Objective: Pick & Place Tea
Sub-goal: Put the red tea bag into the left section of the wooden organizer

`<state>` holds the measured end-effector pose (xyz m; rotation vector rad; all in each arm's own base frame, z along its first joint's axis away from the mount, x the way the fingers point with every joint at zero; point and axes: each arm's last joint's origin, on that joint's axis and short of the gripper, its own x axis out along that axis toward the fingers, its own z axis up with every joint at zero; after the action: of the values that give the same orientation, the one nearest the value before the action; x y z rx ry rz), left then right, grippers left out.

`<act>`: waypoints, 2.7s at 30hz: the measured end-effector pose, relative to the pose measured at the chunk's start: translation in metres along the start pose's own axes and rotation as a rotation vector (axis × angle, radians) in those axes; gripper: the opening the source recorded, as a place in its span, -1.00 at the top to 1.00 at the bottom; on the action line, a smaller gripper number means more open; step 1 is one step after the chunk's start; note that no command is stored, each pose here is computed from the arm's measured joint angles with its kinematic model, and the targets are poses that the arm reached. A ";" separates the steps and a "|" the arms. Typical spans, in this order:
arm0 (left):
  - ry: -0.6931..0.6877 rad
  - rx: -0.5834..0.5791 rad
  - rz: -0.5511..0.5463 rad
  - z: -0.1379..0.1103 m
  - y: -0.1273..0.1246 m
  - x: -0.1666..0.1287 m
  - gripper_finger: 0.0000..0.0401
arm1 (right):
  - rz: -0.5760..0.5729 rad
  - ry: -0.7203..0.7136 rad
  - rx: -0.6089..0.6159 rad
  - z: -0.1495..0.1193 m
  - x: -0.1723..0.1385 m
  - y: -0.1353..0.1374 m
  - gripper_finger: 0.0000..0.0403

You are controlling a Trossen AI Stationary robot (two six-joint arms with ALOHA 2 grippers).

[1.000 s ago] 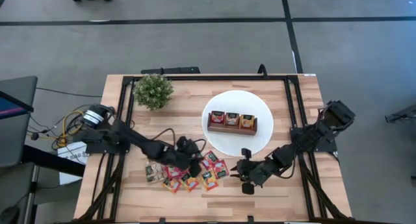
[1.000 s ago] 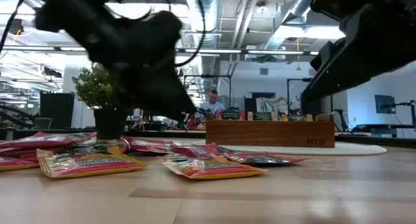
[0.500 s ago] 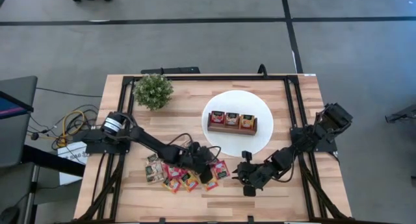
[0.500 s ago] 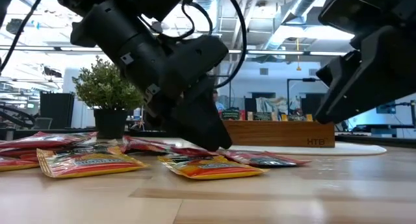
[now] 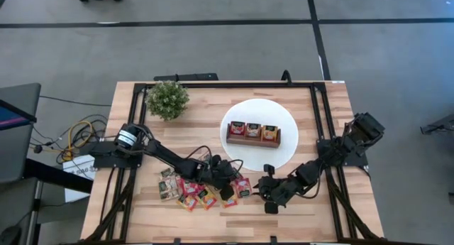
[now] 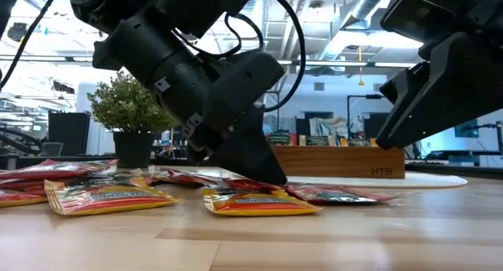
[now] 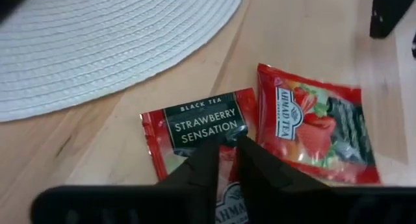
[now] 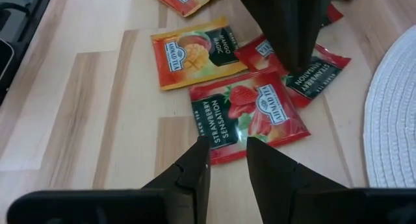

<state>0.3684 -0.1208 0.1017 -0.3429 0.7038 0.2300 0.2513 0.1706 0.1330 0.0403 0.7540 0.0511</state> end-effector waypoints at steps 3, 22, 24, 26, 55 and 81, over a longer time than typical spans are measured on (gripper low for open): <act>-0.003 0.015 -0.011 -0.001 -0.002 -0.001 0.96 | -0.001 0.003 -0.002 0.000 0.000 0.000 0.55; -0.202 0.238 0.109 -0.003 -0.034 -0.034 1.00 | -0.096 -0.057 0.118 0.004 0.002 -0.007 0.54; -0.204 0.262 0.128 -0.001 -0.037 -0.045 1.00 | -0.138 -0.100 0.187 0.008 0.003 -0.012 0.52; -0.152 0.271 0.114 -0.001 -0.037 -0.055 1.00 | -0.140 -0.138 0.269 0.016 0.007 -0.019 0.47; 0.041 0.302 0.111 -0.025 -0.025 -0.033 1.00 | 0.276 0.047 0.535 0.029 0.074 -0.086 0.51; -0.176 0.244 0.134 -0.012 -0.059 -0.120 1.00 | -0.256 0.081 0.125 0.118 -0.071 -0.137 1.00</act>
<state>0.2914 -0.1902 0.1868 -0.0415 0.5736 0.2946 0.2850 0.0278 0.2598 0.0604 0.8379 -0.2395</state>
